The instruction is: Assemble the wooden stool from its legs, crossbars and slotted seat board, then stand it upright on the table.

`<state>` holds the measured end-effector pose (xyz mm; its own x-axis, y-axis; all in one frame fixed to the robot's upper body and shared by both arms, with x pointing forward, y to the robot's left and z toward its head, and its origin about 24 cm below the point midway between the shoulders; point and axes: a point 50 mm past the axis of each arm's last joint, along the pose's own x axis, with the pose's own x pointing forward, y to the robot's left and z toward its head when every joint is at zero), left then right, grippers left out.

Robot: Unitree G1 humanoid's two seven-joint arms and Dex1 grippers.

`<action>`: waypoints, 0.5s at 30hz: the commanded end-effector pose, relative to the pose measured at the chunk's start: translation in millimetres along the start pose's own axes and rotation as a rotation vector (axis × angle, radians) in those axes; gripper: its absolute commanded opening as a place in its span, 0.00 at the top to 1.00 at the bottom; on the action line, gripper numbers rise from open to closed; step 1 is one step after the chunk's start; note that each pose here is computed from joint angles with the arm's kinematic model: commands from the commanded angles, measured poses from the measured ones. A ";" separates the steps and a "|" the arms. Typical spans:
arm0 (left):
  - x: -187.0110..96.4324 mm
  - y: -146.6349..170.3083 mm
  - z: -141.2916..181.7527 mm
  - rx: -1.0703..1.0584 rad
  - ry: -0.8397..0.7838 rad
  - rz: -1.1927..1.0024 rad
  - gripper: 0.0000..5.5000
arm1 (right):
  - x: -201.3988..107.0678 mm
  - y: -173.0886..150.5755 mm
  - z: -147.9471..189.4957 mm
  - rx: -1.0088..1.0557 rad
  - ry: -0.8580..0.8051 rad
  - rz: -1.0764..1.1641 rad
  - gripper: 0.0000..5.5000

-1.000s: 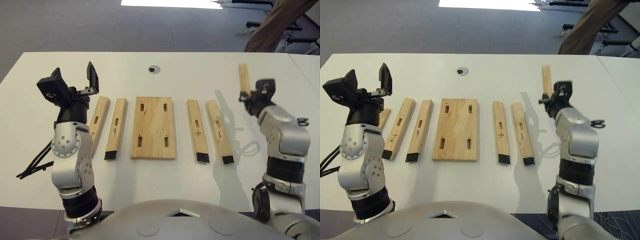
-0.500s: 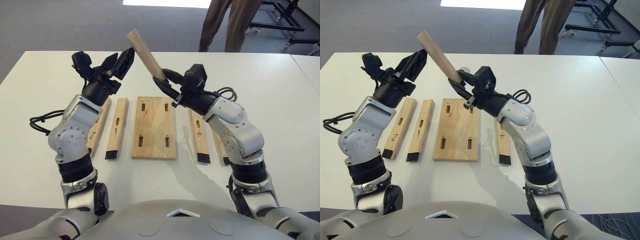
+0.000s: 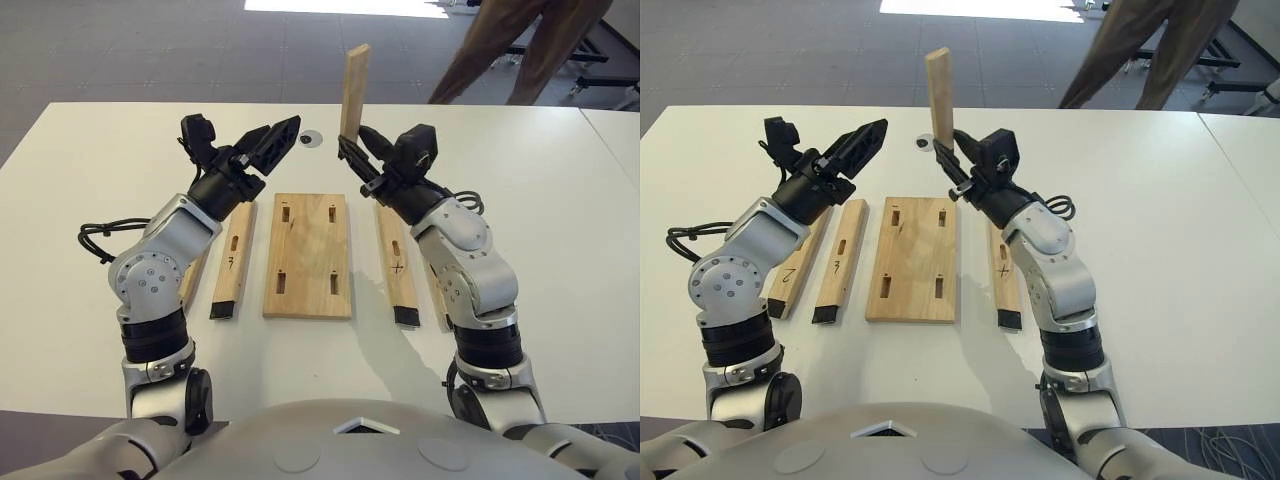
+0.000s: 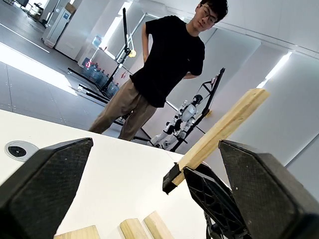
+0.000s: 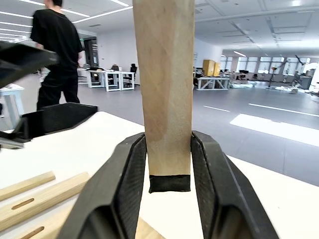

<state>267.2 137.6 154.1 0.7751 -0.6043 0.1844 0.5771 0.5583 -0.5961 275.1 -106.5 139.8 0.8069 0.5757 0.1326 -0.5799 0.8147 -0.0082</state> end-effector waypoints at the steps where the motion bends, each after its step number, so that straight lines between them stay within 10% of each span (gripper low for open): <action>1: 0.9 -6.4 -0.9 0.029 0.020 -0.022 0.15 | 5.5 6.7 -8.9 -0.052 0.062 0.036 0.77; 15: 2.5 2.4 2.2 0.051 0.000 0.022 0.15 | 21.5 61.9 -16.6 -0.153 0.066 0.295 0.77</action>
<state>268.6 137.0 153.2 0.7737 -0.6073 0.1807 0.5838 0.5724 -0.5758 260.0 -41.8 124.6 0.6256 0.7788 0.0460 -0.7642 0.6236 -0.1646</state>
